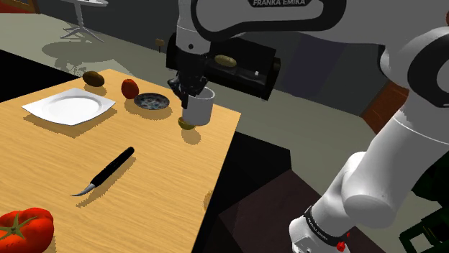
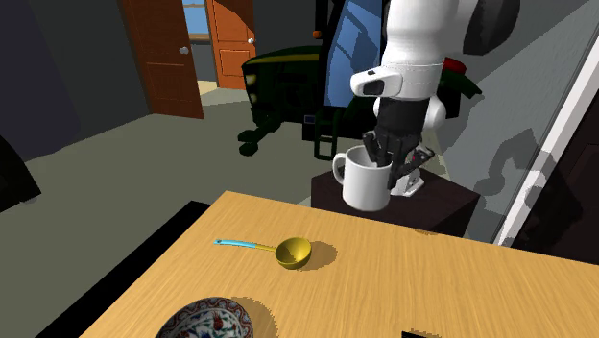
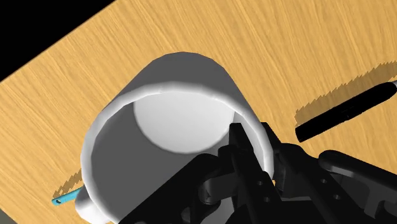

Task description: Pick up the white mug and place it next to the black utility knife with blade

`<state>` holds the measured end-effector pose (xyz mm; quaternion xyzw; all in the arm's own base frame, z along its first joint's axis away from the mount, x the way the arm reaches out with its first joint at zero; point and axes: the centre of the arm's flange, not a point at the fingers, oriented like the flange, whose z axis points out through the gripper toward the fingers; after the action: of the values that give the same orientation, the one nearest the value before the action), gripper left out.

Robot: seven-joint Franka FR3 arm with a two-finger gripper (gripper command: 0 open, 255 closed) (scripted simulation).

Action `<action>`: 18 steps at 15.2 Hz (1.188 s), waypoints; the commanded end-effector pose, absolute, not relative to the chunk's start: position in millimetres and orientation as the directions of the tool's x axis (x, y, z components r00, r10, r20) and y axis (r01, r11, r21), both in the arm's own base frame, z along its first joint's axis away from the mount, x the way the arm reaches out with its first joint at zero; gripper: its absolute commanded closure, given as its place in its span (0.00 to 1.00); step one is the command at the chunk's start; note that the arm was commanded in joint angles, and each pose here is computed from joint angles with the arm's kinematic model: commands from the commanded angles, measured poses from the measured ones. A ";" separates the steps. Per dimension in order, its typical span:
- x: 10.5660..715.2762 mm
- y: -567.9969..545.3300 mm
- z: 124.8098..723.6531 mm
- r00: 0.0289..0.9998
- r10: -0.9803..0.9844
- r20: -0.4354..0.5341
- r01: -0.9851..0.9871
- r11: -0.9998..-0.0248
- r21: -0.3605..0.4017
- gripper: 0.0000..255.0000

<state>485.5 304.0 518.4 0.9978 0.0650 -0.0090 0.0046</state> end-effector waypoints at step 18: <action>363.3 513.1 516.7 0.992 0.128 -0.018 0.128 -0.992 0.008 1.00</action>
<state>366.1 506.4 520.0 0.9978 0.0654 -0.0091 0.0047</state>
